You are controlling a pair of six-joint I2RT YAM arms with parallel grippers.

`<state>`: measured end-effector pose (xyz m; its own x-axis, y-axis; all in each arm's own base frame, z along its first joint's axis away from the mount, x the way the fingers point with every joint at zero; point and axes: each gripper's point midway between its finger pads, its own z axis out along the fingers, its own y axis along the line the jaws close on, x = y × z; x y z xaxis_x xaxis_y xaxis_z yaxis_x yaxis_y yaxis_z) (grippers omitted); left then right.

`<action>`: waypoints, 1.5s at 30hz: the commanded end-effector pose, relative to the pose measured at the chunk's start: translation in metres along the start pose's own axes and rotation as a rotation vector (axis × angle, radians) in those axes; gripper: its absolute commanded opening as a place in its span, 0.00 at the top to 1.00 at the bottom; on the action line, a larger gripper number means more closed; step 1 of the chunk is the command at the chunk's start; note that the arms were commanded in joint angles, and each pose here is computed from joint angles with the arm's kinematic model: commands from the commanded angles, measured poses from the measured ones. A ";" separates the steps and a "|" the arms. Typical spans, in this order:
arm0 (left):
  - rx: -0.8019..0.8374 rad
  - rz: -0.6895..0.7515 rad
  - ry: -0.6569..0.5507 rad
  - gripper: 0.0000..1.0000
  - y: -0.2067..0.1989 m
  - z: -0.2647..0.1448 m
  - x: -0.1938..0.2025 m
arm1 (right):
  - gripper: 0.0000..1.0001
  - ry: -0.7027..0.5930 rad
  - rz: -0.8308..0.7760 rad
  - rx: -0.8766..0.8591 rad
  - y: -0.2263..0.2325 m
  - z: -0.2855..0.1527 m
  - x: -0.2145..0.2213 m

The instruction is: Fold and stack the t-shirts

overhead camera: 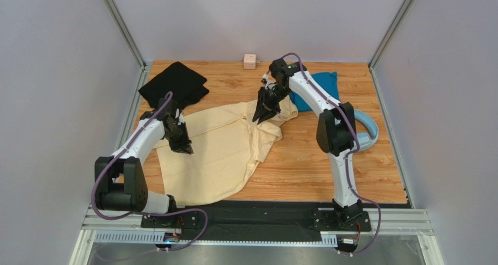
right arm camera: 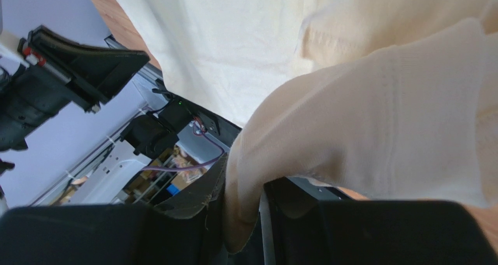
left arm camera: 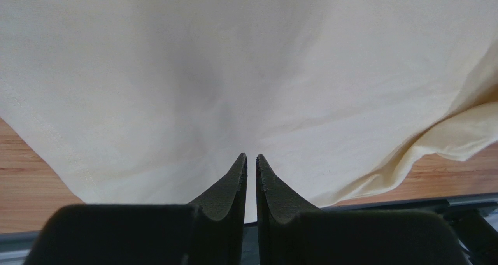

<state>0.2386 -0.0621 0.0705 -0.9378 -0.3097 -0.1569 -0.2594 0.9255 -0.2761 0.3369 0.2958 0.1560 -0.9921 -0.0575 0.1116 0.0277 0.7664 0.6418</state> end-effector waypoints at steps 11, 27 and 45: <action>-0.011 0.029 0.013 0.84 -0.002 -0.009 -0.003 | 0.55 -0.064 -0.070 -0.075 0.022 0.055 -0.049; 0.014 0.028 0.049 0.85 -0.011 0.001 -0.015 | 0.51 -0.277 -0.203 0.731 -0.118 -0.041 -0.009; -0.018 0.030 0.065 0.85 -0.001 0.004 -0.005 | 0.48 -0.185 -0.250 0.729 -0.123 -0.010 -0.001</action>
<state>0.2480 -0.0631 0.0665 -0.9541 -0.2849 -0.0926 -0.2532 0.9322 -0.2585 0.3337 0.1853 0.0854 -0.9732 -0.1918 -0.1264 -0.1878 0.9813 -0.0428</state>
